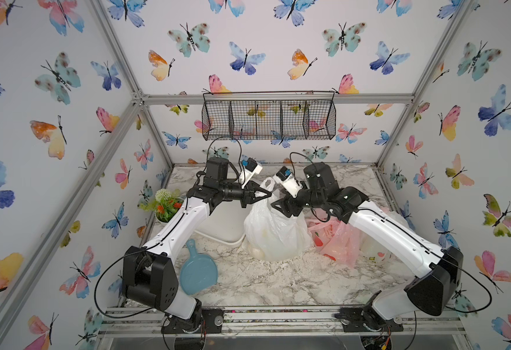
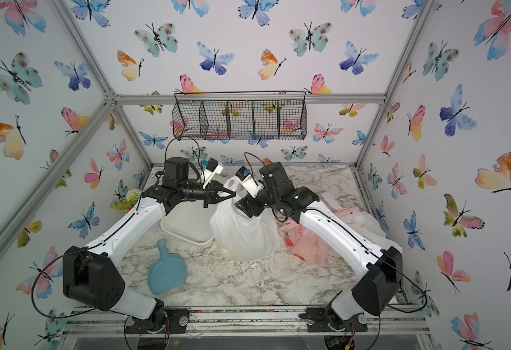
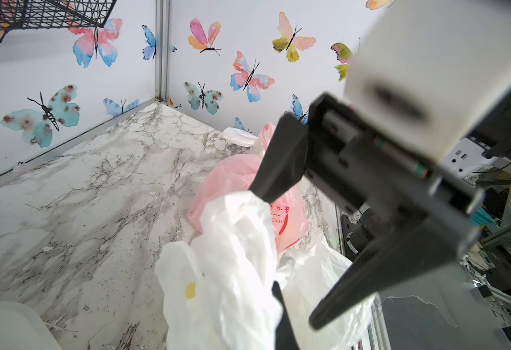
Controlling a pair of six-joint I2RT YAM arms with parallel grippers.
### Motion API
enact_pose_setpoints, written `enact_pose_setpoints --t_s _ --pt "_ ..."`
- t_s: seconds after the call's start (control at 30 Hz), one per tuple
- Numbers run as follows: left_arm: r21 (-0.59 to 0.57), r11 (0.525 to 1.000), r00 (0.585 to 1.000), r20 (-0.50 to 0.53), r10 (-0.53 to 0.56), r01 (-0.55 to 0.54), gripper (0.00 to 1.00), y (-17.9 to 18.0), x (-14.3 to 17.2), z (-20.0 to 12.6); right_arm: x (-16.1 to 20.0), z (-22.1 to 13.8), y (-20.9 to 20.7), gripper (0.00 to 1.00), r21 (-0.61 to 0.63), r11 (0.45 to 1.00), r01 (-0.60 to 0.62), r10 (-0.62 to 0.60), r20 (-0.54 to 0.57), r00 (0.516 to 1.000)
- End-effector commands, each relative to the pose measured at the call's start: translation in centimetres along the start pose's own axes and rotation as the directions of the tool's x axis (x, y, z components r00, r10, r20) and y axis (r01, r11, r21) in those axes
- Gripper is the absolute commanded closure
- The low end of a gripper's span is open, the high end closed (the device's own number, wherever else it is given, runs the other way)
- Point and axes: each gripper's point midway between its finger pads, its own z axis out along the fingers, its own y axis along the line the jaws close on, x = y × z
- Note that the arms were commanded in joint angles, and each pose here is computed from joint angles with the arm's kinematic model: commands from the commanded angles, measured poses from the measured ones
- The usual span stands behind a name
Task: Place the pears into plastic bags & tie knots
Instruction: Tie the plastic bag at the center of the board.
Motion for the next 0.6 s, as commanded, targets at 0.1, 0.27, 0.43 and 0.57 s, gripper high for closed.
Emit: enact_pose_setpoints --t_s 0.1,0.27,0.43,0.57 --pt "-0.063 0.997 0.998 0.013 0.056 -0.055 0.95 0.6 -1.1 -0.1 -4.0 0.4 0.2 0.31 -0.162 0.910 -0.381 0.374 -0.073 0.925" --pt "-0.070 0.995 0.997 0.013 0.078 -0.077 0.94 0.1 -1.2 -0.1 -5.6 1.1 0.8 0.39 -0.232 0.874 -0.428 0.424 -0.068 0.903" --pt "-0.062 0.996 0.998 0.008 0.068 -0.067 0.94 0.1 -0.9 0.0 -5.6 1.5 1.1 0.49 -0.259 0.864 -0.432 0.427 -0.079 0.901" --pt "-0.064 0.996 0.998 0.009 0.070 -0.069 0.93 0.0 -1.0 0.0 -5.6 1.8 1.0 0.67 -0.265 0.860 -0.435 0.431 -0.075 0.899"
